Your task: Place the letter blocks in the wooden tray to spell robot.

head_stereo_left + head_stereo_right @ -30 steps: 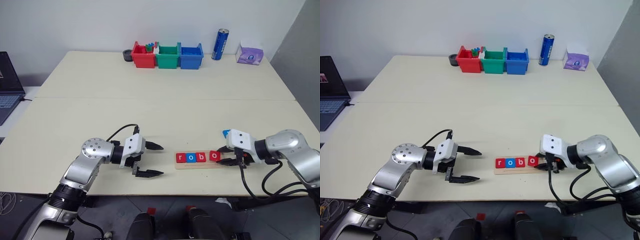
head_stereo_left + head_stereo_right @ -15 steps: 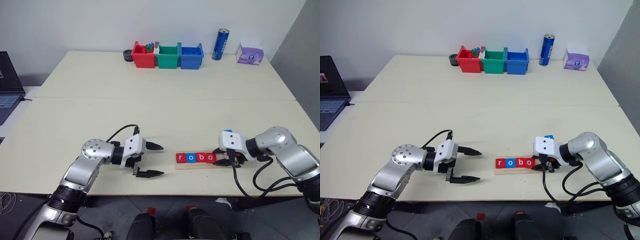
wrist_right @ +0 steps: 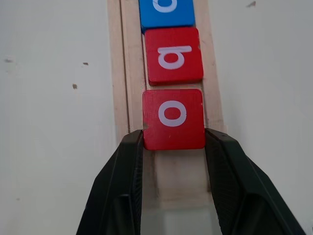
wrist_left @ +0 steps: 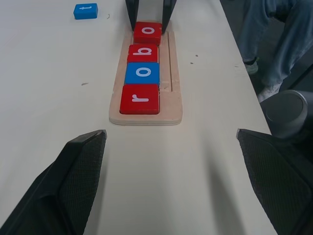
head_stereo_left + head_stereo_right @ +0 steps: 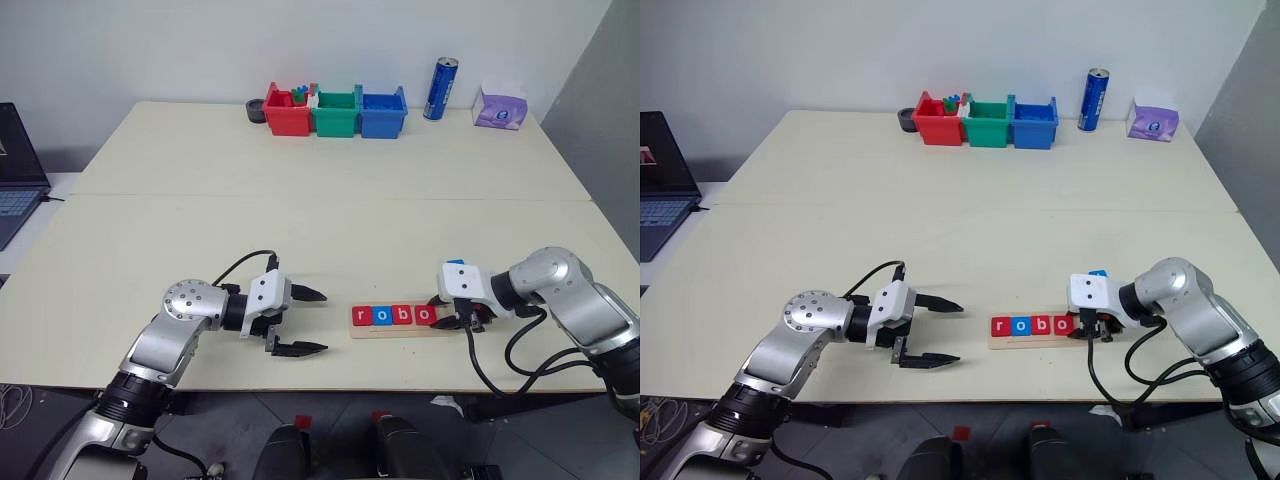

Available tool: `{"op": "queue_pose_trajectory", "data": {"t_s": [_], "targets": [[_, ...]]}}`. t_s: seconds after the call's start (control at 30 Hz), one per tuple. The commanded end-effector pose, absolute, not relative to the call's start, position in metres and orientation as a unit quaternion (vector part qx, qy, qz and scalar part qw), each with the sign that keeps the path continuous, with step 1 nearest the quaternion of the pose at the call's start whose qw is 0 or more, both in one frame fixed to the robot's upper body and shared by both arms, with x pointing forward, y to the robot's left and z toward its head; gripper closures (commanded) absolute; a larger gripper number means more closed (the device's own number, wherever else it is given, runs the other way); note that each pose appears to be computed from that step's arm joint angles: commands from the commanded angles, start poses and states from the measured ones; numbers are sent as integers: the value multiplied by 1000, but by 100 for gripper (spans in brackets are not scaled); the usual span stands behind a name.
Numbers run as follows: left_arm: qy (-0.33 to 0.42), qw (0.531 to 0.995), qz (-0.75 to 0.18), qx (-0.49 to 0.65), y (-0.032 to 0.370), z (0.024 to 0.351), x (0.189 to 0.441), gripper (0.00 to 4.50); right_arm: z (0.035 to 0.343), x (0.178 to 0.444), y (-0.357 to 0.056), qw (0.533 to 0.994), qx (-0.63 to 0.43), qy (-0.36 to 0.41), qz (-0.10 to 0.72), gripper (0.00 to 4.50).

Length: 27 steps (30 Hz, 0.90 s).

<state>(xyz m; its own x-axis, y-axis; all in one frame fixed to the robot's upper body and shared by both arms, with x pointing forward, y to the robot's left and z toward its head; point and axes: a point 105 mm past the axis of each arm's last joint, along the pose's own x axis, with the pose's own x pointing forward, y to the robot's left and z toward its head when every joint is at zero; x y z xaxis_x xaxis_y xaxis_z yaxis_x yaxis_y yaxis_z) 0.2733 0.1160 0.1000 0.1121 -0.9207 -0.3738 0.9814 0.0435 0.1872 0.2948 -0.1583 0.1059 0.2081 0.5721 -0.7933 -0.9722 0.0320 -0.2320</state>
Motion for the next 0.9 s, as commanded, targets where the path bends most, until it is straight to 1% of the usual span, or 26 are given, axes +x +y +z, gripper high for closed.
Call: {"op": "queue_pose_trajectory", "data": {"t_s": [0.03,0.43,0.5,0.6,0.63,0.73,0.9], "targets": [[59,716,-663,210,115,107,272,0,114,298,-156,667,-405,240,577,305],[57,716,-664,209,112,109,272,0,116,301,-153,668,-404,235,580,305],[57,715,-664,209,112,109,272,0,117,301,-152,668,-402,232,581,231],[57,715,-664,209,112,109,272,0,119,302,-152,669,-403,230,581,137],[57,716,-664,209,112,109,272,0,120,302,-152,669,-404,229,580,97],[57,716,-664,209,112,109,272,0,131,306,-154,684,-404,214,568,2],[58,716,-663,209,112,109,272,0,150,306,-157,715,-386,191,550,2]]}}
